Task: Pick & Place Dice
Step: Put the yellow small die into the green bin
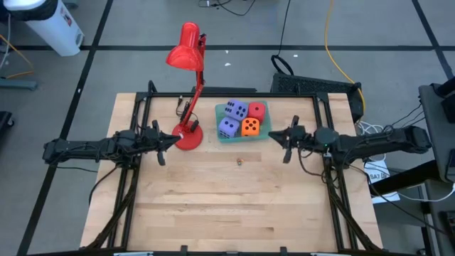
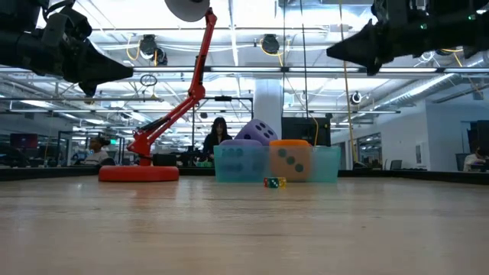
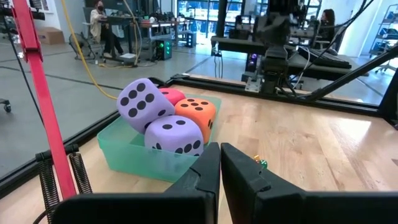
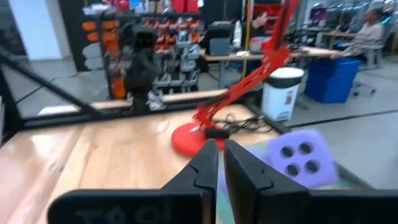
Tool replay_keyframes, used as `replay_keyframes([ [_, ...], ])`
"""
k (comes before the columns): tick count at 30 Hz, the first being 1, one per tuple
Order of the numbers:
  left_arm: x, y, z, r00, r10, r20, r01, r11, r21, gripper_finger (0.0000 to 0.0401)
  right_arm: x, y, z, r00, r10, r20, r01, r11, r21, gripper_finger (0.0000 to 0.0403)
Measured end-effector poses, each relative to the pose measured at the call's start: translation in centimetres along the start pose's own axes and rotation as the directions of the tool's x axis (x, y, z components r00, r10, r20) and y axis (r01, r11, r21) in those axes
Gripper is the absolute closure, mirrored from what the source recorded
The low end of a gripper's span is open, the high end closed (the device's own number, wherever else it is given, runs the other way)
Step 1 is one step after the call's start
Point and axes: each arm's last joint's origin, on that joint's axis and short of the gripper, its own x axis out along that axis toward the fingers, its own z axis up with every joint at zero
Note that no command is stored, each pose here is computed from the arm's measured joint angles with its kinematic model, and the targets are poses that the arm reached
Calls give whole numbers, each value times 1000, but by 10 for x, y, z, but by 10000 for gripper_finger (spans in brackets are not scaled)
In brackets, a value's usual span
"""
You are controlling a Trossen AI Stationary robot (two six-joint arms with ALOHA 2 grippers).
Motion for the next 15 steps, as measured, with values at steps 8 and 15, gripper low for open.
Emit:
replay_keyframes([
  [8,0,0,0,1000,0,1,0,1000,0,375,17,16,-34,994,0,-106,5,999,44,401],
  [15,0,0,0,1000,1,3,-1,1000,0,375,49,39,-48,976,-64,-208,61,998,-19,402],
])
